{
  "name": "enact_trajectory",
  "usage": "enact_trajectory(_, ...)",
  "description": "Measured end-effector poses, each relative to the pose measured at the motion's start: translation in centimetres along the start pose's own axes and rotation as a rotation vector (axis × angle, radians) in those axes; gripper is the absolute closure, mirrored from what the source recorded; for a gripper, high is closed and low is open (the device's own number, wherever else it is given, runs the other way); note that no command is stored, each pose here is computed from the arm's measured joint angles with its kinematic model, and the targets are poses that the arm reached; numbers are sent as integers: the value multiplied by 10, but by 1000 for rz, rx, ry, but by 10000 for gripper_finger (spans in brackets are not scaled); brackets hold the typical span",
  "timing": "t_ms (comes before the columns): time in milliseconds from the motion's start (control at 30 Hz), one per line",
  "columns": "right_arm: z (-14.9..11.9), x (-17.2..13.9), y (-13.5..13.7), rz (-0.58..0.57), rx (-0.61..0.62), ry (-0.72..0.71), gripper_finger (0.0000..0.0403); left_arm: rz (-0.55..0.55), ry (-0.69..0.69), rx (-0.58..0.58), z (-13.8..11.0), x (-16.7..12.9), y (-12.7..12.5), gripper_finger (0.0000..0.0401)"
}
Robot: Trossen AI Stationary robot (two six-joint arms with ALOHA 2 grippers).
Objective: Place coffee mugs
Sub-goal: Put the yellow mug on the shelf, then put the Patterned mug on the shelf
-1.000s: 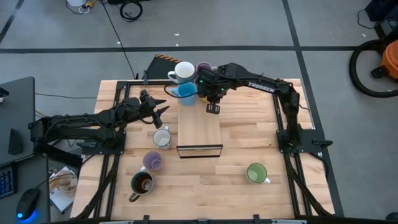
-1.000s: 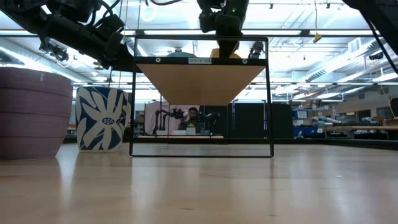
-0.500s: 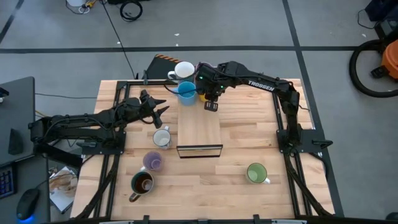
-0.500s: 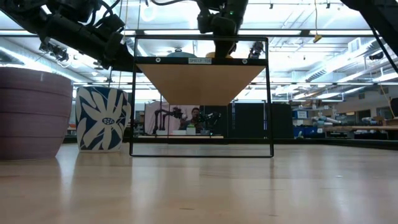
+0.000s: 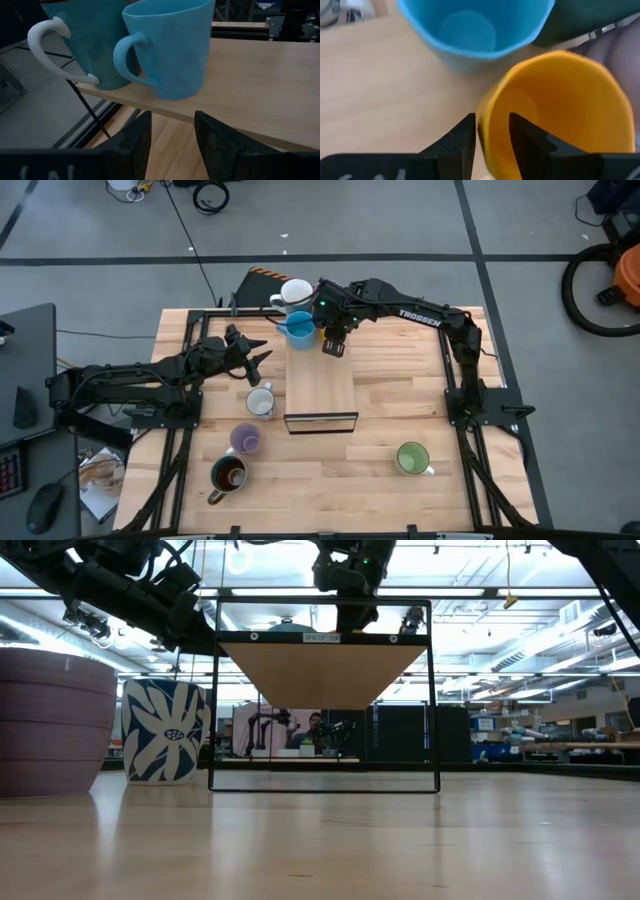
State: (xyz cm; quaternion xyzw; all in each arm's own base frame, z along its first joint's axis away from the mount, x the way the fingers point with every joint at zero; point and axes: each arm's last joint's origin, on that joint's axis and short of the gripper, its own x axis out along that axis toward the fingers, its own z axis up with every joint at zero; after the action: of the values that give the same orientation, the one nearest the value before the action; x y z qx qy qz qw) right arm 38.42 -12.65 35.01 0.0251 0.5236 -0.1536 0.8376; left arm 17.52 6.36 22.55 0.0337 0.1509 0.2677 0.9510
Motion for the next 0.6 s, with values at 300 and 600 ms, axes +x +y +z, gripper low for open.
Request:
enact_trajectory(300, 3, -5, 2, -26, -11, -26, 279, 0, 0, 0, 0, 0, 0, 246)
enact_trajectory(600, 6, -36, -1, -35, -70, -50, 278, 0, 5, 2, -1, 0, 0, 246)
